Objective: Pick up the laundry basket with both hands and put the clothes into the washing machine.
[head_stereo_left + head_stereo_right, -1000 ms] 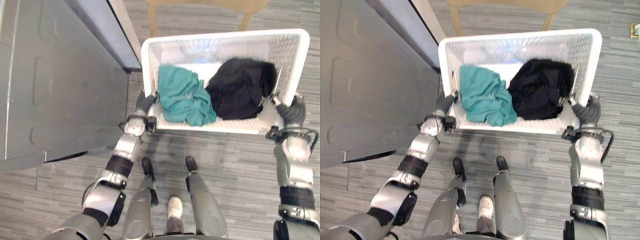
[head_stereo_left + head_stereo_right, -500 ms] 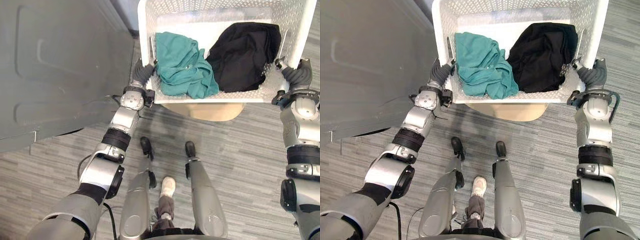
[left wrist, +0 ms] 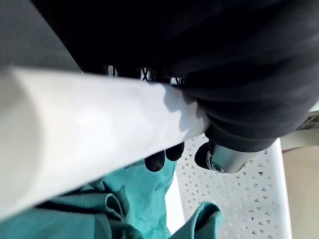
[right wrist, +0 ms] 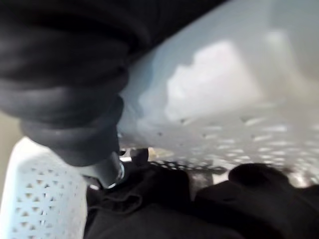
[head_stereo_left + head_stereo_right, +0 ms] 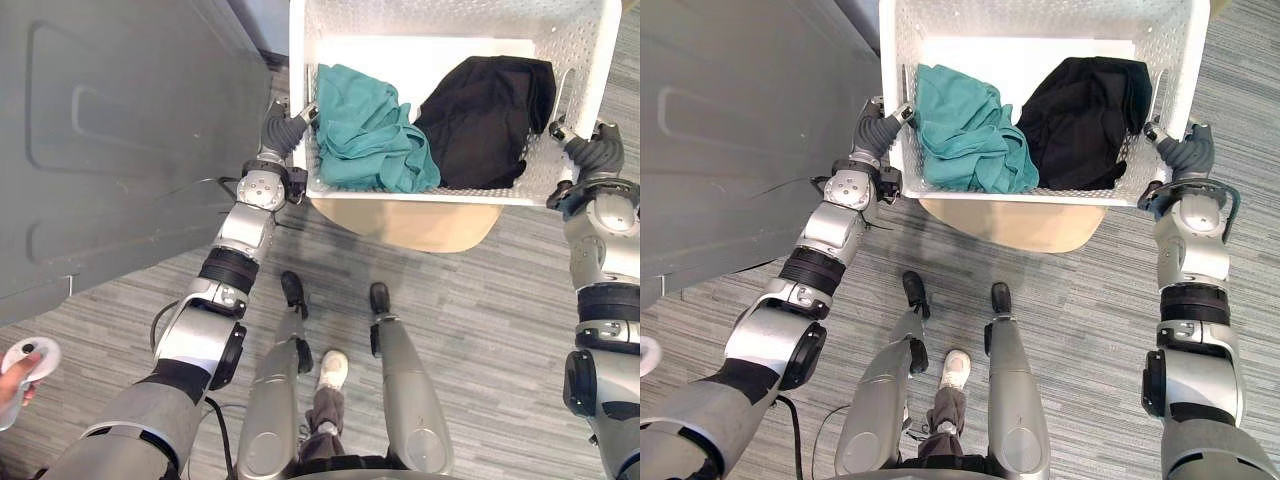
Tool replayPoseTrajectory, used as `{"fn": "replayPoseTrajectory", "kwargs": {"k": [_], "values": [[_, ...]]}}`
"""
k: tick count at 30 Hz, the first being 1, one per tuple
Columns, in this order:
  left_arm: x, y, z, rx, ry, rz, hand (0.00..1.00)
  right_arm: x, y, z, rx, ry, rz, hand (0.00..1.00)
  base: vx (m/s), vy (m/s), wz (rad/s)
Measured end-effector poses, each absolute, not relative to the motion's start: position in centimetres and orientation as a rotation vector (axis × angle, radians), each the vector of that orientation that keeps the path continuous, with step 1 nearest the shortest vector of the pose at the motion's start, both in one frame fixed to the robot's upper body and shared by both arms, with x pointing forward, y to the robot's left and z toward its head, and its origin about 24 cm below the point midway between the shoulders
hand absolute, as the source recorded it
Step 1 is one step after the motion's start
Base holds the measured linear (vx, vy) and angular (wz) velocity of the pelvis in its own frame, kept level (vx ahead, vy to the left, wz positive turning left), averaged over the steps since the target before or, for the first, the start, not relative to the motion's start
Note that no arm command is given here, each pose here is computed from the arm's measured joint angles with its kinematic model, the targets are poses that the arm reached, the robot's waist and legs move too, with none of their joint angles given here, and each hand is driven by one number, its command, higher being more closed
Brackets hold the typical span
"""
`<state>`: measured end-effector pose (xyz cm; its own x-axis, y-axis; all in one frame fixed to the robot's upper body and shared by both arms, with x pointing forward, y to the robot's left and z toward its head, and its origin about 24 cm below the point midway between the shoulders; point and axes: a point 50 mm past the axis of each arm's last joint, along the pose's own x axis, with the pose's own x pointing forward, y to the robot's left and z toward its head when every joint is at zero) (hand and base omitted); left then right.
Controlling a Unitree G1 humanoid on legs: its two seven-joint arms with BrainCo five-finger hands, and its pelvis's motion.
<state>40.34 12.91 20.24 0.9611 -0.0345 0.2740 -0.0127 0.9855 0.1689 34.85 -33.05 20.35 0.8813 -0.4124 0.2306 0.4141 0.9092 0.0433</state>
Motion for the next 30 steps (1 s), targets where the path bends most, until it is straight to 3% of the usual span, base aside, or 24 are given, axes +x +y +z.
{"fn": "replayPoseTrajectory", "kwargs": {"k": [5, 8, 10, 13, 15, 22, 30], "values": [[40.6, 14.5, 21.0, 0.187, -0.295, 0.002, 0.00, 34.9, -33.5, 21.1, -0.012, -0.249, -0.404, 0.00, 0.05, -0.109, -0.05], [40.9, 15.2, 21.3, 0.182, -0.279, 0.024, 0.00, 34.0, -35.5, 20.8, 0.060, -0.239, -0.484, 0.00, 0.03, -0.014, -0.17], [41.0, 18.1, 20.5, 0.150, -0.218, 0.119, 0.00, 31.3, -40.2, 19.2, 0.130, -0.163, -0.688, 0.00, 0.06, 0.022, -0.12], [40.3, 23.3, 18.2, 0.138, -0.108, 0.281, 0.00, 27.0, -44.1, 16.2, 0.164, -0.090, -0.873, 0.00, 0.09, 0.042, -0.02], [39.8, 24.4, 17.3, 0.152, -0.075, 0.318, 0.00, 25.3, -45.0, 14.1, 0.174, -0.028, -0.925, 0.00, 0.11, 0.050, -0.01], [38.0, 24.6, 16.5, 0.157, -0.156, 0.306, 0.00, 21.8, -45.1, 11.7, 0.178, -0.069, -0.969, 0.00, 0.07, 0.045, -0.04], [31.4, 25.4, 9.5, 0.082, -0.098, 0.341, 0.00, 13.9, -44.4, 6.9, 0.167, -0.037, -1.141, 0.00, 0.00, 0.010, -0.03]]}}
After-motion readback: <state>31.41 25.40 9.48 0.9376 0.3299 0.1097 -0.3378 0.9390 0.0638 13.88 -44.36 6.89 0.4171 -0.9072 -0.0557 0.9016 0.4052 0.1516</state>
